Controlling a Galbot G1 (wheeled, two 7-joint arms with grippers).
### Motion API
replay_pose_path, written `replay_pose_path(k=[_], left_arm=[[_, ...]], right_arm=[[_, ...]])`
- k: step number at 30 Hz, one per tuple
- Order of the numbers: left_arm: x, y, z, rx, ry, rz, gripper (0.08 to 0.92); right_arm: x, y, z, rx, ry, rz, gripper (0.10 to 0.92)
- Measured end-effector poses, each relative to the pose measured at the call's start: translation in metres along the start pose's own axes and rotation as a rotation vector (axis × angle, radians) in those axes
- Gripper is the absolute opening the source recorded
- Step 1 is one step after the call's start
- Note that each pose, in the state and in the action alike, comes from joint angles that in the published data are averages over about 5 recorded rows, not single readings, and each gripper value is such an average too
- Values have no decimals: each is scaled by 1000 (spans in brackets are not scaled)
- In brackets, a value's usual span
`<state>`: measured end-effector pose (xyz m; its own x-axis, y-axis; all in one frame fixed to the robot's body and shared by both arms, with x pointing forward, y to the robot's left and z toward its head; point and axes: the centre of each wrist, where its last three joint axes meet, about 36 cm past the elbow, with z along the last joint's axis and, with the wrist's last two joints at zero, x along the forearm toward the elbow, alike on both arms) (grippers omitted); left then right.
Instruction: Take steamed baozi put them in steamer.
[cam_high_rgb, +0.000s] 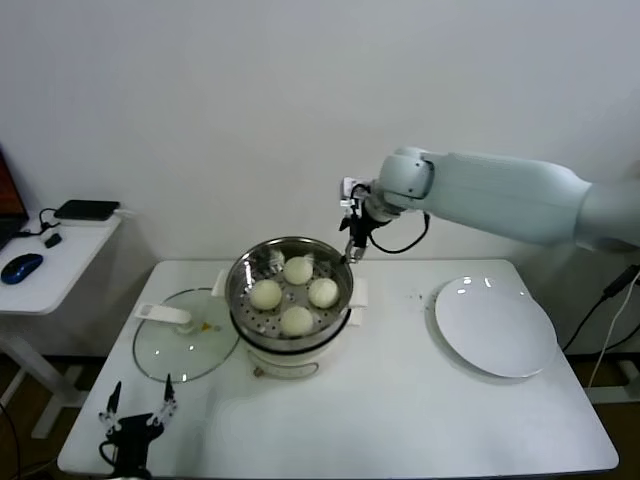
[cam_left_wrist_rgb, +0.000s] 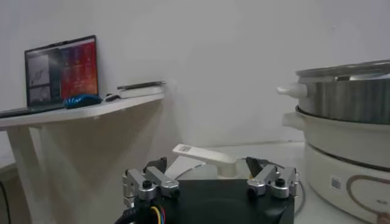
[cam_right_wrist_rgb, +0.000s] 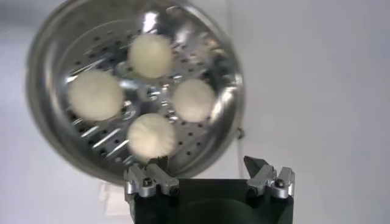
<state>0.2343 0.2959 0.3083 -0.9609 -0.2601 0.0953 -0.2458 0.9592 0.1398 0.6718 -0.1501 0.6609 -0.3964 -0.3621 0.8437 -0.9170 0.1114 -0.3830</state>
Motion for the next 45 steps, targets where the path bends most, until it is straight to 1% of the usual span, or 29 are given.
replay_pose_path(k=[6,13,22,33,37,45], left_arm=[[-1,0,-3,-1,-13,3,823],[-2,-1,-6,-7,-27,16,823],[-3,-3,-8,-19,-48,34,823],[2,-2,-9,-35,-64,39,823],[5,-1,-9,-41,-70,42,823],[12,1,-7,-49,-71,43,823]], right_arm=[[6,27,38,-120,-125,165,823],[2,74,88,-282,-301,348,823],[-5,154,148,-458,-495,541,823],[-21,264,191,-697,-766,752,823],[-31,314,207,-810,-808,834,823],[-54,423,222,-997,-788,916,823]])
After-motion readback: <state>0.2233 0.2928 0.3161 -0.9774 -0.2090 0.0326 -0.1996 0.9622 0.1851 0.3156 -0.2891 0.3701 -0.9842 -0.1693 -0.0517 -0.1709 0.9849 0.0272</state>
